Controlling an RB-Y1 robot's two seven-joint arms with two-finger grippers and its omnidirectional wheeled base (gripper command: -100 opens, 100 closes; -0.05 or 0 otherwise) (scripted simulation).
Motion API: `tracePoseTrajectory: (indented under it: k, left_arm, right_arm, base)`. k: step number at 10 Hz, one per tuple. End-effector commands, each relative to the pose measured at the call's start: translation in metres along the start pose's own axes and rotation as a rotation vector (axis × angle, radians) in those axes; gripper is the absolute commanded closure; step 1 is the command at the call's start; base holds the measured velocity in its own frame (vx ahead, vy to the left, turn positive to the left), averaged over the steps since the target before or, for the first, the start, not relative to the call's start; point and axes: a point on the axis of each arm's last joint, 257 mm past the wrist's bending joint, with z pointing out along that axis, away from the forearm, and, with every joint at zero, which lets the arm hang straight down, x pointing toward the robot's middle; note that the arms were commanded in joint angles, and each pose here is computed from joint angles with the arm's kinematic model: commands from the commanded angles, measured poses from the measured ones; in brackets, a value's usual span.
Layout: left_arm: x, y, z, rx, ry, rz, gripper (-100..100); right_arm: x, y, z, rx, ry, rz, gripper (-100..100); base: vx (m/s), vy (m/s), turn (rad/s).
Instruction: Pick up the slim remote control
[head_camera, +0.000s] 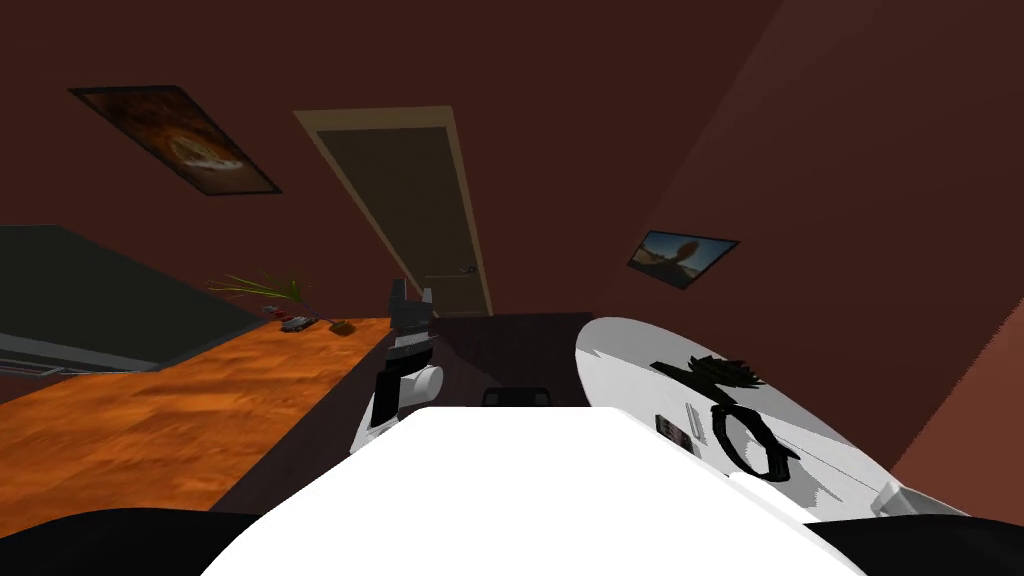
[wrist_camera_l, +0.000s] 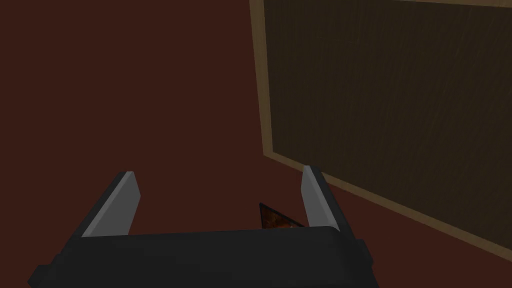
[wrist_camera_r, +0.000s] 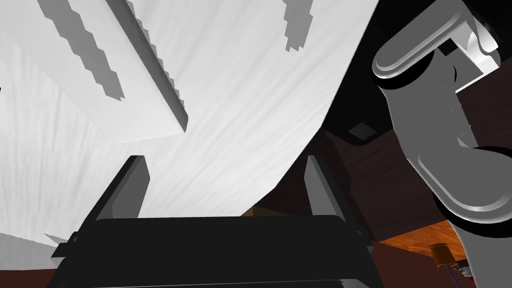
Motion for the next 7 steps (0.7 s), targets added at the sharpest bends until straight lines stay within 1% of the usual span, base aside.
tracePoseTrajectory:
  k: [1, 2, 4, 5, 7]
  left_arm:
    - [0.0, 0.0, 0.0, 0.0, 0.0, 0.0, 0]
    - [0.0, 0.0, 0.0, 0.0, 0.0, 0.0, 0]
    - [0.0, 0.0, 0.0, 0.0, 0.0, 0.0, 0]
    - [0.0, 0.0, 0.0, 0.0, 0.0, 0.0, 0]
    - [0.0, 0.0, 0.0, 0.0, 0.0, 0.0, 0]
  right_arm:
    - [0.035, -0.007, -0.011, 0.0, 0.082, -0.034, -100]
    - [0.039, -0.007, -0.011, 0.001, 0.089, -0.029, -100]
    - [0.077, -0.009, -0.022, -0.003, 0.179, -0.059, -100]
    - [0.091, -0.008, -0.026, -0.007, 0.212, -0.069, -100]
    - [0.108, -0.003, -0.028, -0.016, 0.254, -0.082, -100]
  base:
    - [-0.041, -0.01, 0.24]
    - [-0.017, -0.036, 0.142]
    - [-0.012, -0.066, 0.207]
    - [-0.035, -0.069, 0.213]
    - [-0.029, -0.067, 0.167]
